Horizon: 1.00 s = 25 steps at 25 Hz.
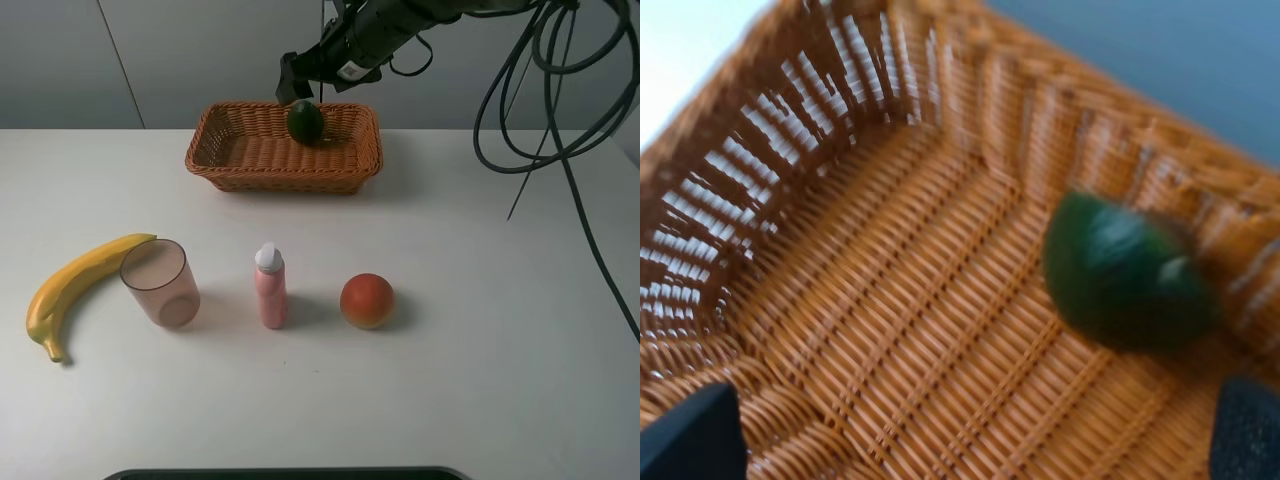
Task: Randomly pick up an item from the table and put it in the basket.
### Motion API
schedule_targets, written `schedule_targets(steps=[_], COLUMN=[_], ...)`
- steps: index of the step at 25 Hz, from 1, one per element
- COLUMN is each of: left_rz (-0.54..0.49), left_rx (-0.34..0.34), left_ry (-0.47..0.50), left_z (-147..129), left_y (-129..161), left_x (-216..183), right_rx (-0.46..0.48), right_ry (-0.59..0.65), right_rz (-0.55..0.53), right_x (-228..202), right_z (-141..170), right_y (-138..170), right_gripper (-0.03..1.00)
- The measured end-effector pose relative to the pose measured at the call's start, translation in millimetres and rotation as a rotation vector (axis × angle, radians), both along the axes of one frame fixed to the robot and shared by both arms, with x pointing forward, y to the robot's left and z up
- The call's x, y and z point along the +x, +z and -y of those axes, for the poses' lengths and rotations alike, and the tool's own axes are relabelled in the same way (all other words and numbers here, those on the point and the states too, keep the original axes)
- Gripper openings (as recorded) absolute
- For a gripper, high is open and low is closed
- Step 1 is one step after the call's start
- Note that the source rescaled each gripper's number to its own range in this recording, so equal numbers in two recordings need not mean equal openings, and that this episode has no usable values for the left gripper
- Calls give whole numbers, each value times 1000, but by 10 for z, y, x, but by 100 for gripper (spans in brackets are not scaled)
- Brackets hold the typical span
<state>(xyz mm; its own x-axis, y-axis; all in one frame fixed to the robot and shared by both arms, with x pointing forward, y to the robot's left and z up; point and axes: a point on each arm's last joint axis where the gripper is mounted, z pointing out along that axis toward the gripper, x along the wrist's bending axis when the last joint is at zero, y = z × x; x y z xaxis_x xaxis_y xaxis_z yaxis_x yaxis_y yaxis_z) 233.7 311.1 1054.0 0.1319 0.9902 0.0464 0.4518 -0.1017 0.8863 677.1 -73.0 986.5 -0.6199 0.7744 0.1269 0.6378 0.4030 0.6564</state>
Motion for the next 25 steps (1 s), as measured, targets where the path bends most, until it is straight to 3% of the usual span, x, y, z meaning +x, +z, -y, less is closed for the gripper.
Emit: schedule_targets(steps=[4, 9, 14, 19, 25], left_rz=[0, 0, 0, 0, 0], left_rx=[0, 0, 0, 0, 0], left_ry=[0, 0, 0, 0, 0], left_z=[0, 0, 0, 0, 0], left_y=[0, 0, 0, 0, 0], left_x=[0, 0, 0, 0, 0], right_rx=[-92, -270, -330, -334, -279], right_ry=[8, -62, -173, -304, -445], right_rz=[80, 51, 105, 224, 334], right_x=[-218, -747, -1387, -2237, -3220], right_z=[298, 884, 1387, 1767, 2125], right_y=[739, 1555, 2153, 2479, 2449], right_gripper=[97, 97, 97, 97, 97])
